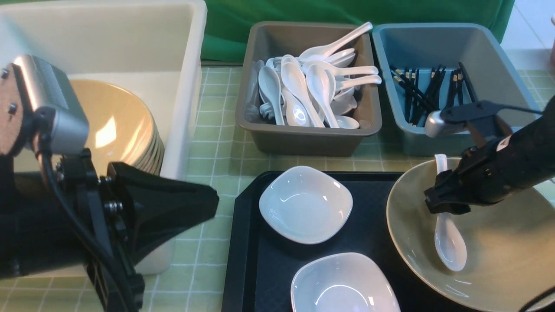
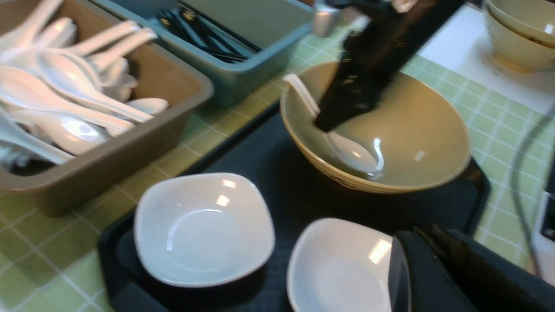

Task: On green table put chopsticks spoon bowls plates into blue grey white boxes.
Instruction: 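Reach down and grasp the white spoon resting in the bowl with the right gripper, then place the white spoon into the bin of spoons with the right gripper, then grasp the large bowl on the tray by its rim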

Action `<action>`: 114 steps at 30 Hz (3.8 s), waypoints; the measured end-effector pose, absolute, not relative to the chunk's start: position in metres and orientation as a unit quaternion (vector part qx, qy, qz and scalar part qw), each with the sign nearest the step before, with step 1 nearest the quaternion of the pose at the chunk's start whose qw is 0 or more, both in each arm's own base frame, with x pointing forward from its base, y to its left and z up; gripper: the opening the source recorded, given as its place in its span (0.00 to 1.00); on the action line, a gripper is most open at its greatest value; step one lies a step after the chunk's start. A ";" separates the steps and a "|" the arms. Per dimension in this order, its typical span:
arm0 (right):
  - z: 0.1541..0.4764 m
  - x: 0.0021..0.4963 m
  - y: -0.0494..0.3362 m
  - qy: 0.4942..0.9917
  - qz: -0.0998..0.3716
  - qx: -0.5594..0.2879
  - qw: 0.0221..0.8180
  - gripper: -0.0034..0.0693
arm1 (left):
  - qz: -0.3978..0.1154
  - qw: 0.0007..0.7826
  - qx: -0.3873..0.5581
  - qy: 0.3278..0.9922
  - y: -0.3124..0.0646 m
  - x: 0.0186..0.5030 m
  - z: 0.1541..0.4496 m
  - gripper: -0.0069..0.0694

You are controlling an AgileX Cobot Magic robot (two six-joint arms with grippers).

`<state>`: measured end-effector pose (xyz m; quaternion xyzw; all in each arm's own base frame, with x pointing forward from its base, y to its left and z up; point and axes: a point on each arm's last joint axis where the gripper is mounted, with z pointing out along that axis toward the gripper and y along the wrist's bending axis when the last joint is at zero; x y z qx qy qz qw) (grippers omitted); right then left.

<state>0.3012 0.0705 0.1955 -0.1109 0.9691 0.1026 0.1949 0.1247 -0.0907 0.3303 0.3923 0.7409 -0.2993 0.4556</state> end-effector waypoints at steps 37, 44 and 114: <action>0.300 0.467 0.163 0.853 0.264 -0.178 0.414 0.30 | -0.253 0.516 0.333 0.747 -0.084 0.140 0.337 0.09; 0.249 0.505 0.175 0.864 0.278 -0.155 0.390 0.30 | -0.262 0.509 0.334 0.749 -0.084 0.138 0.336 0.09; 0.344 0.092 0.049 0.898 0.132 -0.263 0.326 0.53 | -0.354 0.098 0.250 0.896 -0.334 0.335 0.182 0.47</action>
